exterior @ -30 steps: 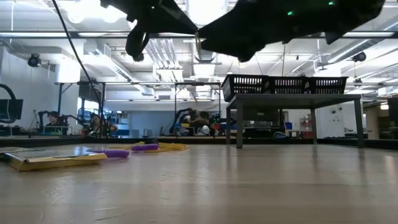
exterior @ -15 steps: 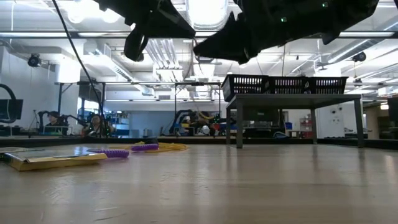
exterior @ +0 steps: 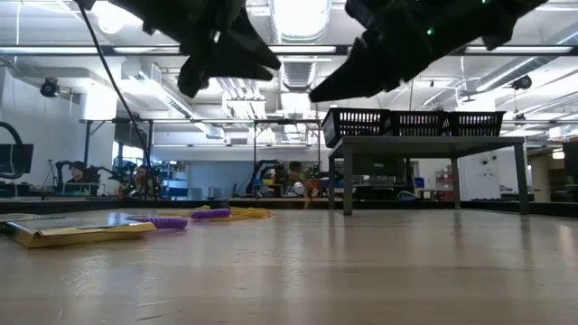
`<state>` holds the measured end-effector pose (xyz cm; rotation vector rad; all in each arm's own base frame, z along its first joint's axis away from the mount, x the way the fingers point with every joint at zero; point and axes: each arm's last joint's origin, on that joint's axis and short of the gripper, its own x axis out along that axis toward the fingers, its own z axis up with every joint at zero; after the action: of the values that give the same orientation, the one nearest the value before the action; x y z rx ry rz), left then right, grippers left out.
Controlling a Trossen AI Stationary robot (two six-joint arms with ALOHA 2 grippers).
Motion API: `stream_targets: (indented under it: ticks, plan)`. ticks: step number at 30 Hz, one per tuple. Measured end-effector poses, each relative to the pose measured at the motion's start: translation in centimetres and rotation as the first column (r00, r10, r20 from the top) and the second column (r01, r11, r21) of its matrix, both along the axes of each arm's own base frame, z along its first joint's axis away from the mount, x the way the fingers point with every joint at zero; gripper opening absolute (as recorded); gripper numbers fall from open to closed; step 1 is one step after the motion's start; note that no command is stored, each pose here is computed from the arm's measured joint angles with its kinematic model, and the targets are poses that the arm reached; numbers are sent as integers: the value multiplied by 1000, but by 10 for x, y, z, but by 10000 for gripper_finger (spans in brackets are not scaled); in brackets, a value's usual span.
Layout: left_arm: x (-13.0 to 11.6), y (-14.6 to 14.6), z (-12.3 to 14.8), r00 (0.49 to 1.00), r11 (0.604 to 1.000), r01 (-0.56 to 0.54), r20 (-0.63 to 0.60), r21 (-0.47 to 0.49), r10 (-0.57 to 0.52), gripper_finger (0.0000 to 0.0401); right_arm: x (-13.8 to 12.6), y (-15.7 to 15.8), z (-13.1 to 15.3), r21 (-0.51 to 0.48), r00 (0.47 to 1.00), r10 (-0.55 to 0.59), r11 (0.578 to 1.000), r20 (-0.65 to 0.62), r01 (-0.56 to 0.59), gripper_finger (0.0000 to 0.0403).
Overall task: Pick & Place Office Desk Supplies
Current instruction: Put the yellow rubber band into the left black basket on the shelf
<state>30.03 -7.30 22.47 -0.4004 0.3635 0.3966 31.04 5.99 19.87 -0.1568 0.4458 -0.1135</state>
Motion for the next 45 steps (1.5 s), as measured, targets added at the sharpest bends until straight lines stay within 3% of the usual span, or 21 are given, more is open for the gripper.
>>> stream_targets:
  ticks: [4, 11, 17, 22, 31, 34, 40, 45]
  plan:
    - [-2, 5, -6, 1000, 1000, -14, -22, 5, 14, 139, -9, -3, 26, -8, 998, -50, 999, -36, 50, 8]
    - [-1, 6, -5, 1000, 1000, -19, -9, 0, 19, 154, -15, -32, 100, -183, 973, -182, 971, -143, 154, 8]
    - [-1, 6, -5, 1000, 1000, -20, -10, 0, 20, 152, -26, -77, 161, -320, 892, -402, 889, -207, 327, 8]
    - [-1, 6, -5, 1000, 1000, -21, -10, -2, 21, 152, -35, -118, 193, -349, 829, -525, 826, -190, 443, 8]
    - [-2, 6, -6, 1000, 1000, -21, -19, 1, 21, 152, -52, -169, 199, -401, 735, -649, 737, -198, 544, 8]
    - [-2, 6, -6, 1000, 1000, -21, -23, 2, 21, 152, -55, -176, 199, -401, 721, -663, 727, -201, 557, 8]
    - [-2, 7, -7, 999, 1000, -20, -28, 3, 21, 152, -51, -181, 192, -306, 786, -572, 811, -237, 498, 8]
    - [-2, 7, -7, 999, 1000, -22, -26, 0, 22, 152, -42, -183, 176, -286, 786, -547, 833, -288, 474, 8]
